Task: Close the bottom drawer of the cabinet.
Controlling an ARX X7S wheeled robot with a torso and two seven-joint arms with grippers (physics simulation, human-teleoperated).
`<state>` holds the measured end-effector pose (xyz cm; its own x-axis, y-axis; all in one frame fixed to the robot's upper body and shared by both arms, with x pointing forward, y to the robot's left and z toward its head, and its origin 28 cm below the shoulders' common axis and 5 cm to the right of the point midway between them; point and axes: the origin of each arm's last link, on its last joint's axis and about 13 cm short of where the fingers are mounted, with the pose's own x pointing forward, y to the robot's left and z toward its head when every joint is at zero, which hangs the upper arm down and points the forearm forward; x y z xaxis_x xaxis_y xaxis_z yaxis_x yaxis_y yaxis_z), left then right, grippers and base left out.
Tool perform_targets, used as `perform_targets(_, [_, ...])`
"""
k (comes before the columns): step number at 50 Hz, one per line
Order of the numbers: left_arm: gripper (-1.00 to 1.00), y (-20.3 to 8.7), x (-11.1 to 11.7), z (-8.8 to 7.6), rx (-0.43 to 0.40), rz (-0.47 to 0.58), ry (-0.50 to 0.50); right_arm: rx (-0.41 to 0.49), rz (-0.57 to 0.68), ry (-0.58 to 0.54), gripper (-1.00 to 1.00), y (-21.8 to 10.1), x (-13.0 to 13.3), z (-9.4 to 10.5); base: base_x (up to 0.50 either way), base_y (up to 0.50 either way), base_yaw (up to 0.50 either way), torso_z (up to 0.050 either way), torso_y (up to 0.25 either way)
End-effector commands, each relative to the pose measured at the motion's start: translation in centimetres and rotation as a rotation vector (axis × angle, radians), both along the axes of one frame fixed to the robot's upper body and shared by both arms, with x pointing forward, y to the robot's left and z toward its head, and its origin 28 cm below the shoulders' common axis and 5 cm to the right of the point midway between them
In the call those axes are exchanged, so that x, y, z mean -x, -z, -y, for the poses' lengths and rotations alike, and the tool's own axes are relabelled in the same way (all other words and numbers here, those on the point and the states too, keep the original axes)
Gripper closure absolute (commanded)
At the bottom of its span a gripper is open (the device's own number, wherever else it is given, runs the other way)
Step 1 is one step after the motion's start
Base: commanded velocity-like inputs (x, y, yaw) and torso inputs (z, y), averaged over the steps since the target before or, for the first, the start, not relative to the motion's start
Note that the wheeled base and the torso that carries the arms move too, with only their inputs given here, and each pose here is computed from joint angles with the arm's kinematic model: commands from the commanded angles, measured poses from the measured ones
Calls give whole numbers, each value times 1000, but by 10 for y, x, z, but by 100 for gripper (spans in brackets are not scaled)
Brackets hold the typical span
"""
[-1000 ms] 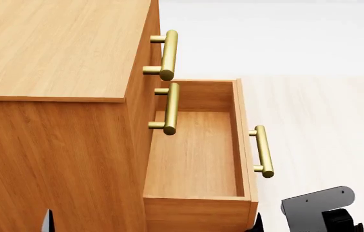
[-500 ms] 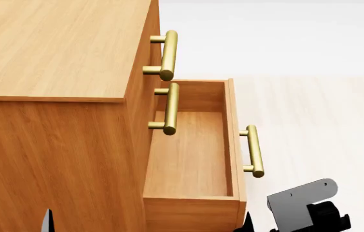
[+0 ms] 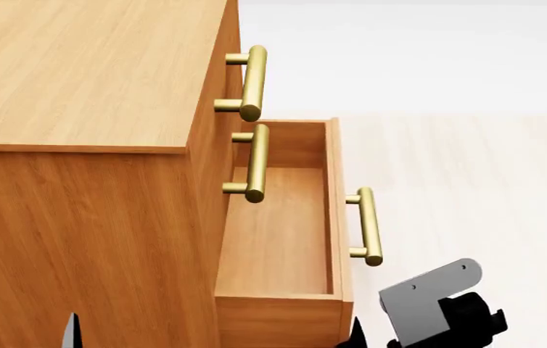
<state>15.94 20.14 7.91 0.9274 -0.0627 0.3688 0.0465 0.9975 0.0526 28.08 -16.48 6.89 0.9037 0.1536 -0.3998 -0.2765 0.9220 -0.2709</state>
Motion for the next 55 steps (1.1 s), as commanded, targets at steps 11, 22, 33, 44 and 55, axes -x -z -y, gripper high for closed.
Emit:
perform_targets(11, [-100,1,0,0,3,1,2,-6,-11,-88,-100,-1,-8,-17,0,0,0,0,0])
perform_targets(22, [-100,1,1,-1,5,4,1,-8,-11,-128,-100,-1,-12,-26,0,0,0,0,0])
perform_targets(33, [-100,1,1,-1,6,3,1,-7,-15,-165,-100,0,-15,-33,0,0,0,0,0])
perform_targets(44, [-100,1,0,-1,7,1,-1,-8,-17,-206,-100,1,-21,-42,0,0,0,0,0])
perform_targets(55, [-100,1,0,-2,10,0,1,-5,-20,-234,-100,0,-23,-49,0,0,0,0,0])
